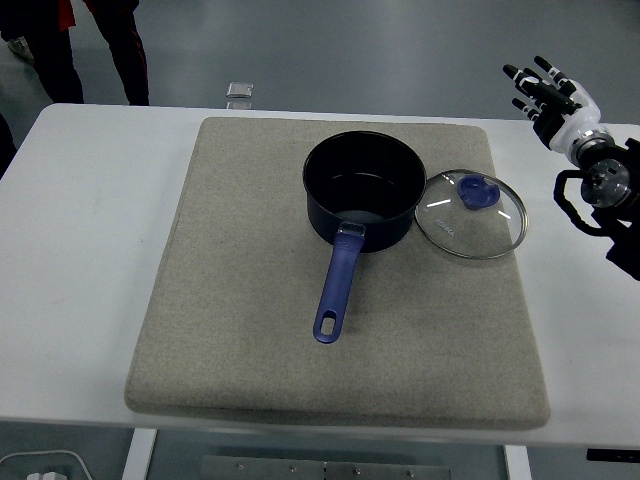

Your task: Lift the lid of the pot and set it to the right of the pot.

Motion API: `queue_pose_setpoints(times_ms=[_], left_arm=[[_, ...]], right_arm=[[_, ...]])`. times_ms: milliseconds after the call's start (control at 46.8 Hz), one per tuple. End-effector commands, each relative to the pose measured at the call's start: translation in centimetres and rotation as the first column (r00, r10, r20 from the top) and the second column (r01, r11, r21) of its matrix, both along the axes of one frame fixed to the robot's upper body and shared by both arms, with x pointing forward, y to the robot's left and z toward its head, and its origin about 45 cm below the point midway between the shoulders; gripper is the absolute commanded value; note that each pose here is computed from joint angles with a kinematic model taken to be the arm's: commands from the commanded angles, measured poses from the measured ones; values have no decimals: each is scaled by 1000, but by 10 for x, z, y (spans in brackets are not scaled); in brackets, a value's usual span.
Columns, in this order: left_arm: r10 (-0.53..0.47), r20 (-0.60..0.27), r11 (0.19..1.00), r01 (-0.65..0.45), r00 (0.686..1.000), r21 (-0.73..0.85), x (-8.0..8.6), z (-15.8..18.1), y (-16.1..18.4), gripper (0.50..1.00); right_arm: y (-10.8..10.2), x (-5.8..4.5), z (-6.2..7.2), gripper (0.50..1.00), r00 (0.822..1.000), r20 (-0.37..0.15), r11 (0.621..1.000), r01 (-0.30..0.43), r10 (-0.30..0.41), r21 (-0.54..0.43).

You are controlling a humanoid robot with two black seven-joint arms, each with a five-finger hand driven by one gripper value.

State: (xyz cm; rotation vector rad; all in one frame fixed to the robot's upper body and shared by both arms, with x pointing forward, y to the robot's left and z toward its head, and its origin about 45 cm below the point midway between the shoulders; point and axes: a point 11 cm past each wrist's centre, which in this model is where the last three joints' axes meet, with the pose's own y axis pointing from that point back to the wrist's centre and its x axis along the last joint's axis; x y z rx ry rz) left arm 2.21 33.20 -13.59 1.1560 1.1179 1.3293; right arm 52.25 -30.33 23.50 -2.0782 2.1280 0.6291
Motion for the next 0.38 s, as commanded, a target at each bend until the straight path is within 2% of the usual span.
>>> queue_pose_setpoints(times_ms=[0, 363], left_arm=[[0, 0, 1000, 0, 1000, 0, 0, 0, 0, 1000], [0, 0, 1000, 0, 1000, 0, 0, 0, 0, 1000]], right_arm=[[-2, -1, -2, 946, 1000, -3, 1000, 3, -3, 0], [-5, 0, 0, 946, 1000, 8, 1000, 18, -18, 13]])
